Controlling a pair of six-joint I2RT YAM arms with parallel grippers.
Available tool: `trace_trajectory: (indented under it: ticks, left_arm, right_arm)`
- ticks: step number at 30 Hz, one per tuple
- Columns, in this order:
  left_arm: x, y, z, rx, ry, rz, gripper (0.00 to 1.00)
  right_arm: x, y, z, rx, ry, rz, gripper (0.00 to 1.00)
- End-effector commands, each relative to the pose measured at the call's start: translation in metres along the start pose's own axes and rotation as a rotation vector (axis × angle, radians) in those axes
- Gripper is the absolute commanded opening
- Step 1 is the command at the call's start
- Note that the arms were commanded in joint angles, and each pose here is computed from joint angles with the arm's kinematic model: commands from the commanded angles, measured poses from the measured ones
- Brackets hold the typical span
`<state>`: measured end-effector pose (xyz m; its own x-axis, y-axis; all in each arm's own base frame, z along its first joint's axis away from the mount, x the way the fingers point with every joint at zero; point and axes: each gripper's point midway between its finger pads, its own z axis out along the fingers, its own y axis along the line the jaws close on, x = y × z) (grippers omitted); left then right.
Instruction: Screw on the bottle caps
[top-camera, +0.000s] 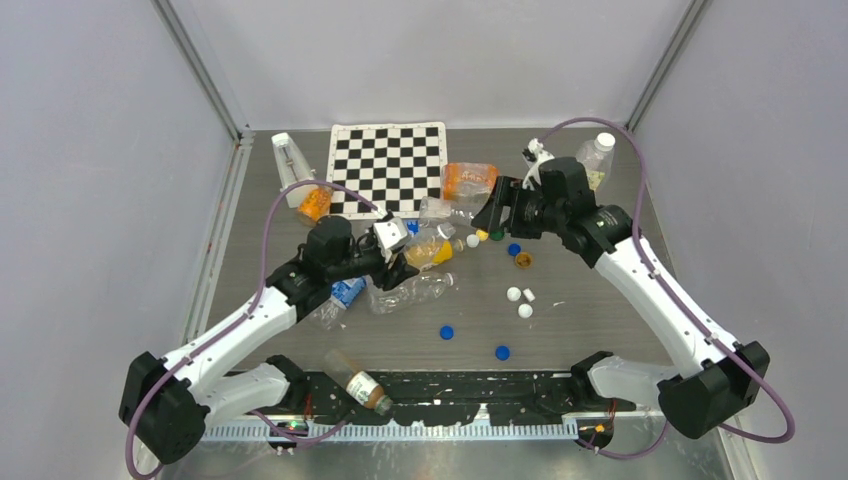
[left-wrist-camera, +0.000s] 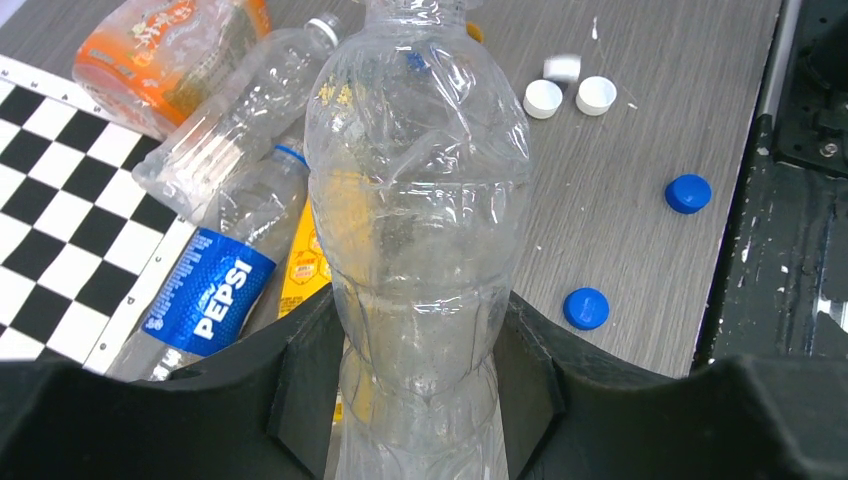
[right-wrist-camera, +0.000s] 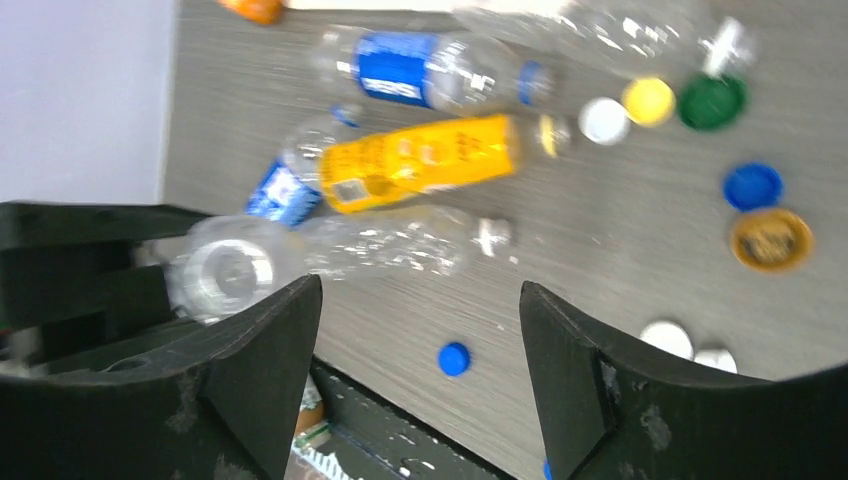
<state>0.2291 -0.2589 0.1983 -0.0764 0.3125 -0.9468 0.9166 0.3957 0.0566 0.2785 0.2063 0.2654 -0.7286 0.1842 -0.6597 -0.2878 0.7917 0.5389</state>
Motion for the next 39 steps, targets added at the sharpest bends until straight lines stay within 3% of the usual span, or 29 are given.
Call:
trace_trajectory:
  ticks: [1, 6, 12, 18, 23, 29, 39]
  left_arm:
    - [-0.022, 0.006, -0.007, -0.038, -0.03, 0.01, 0.0]
    - [-0.025, 0.004, -0.009, -0.032, -0.035, 0.009, 0.0]
    - [-0.025, 0.002, -0.012, -0.035, -0.039, 0.01, 0.0]
    - [-0.026, 0.0, -0.013, -0.026, -0.044, 0.014, 0.0]
    - [-0.025, 0.0, -0.015, -0.026, -0.044, 0.015, 0.0]
    - [-0.025, -0.002, -0.013, -0.012, -0.045, 0.014, 0.0]
    - [-0.025, -0.003, -0.013, -0.007, -0.047, 0.014, 0.0]
  right_arm:
    - [0.021, -0.052, -0.001, 0.258, 0.013, 0.111, 0.82]
    - [0.064, -0.095, -0.001, 0.411, 0.074, 0.149, 0.81]
    - [0.07, -0.156, -0.035, 0.755, -0.04, 0.209, 0.78]
    - [0.102, -0.195, -0.049, 0.98, -0.009, 0.356, 0.75]
    - [0.13, -0.218, -0.048, 1.0, -0.02, 0.556, 0.7]
    - [0.153, -0.228, -0.041, 0.907, -0.025, 0.745, 0.68]
    - [0.177, -0.24, -0.029, 0.878, 0.005, 0.816, 0.65]
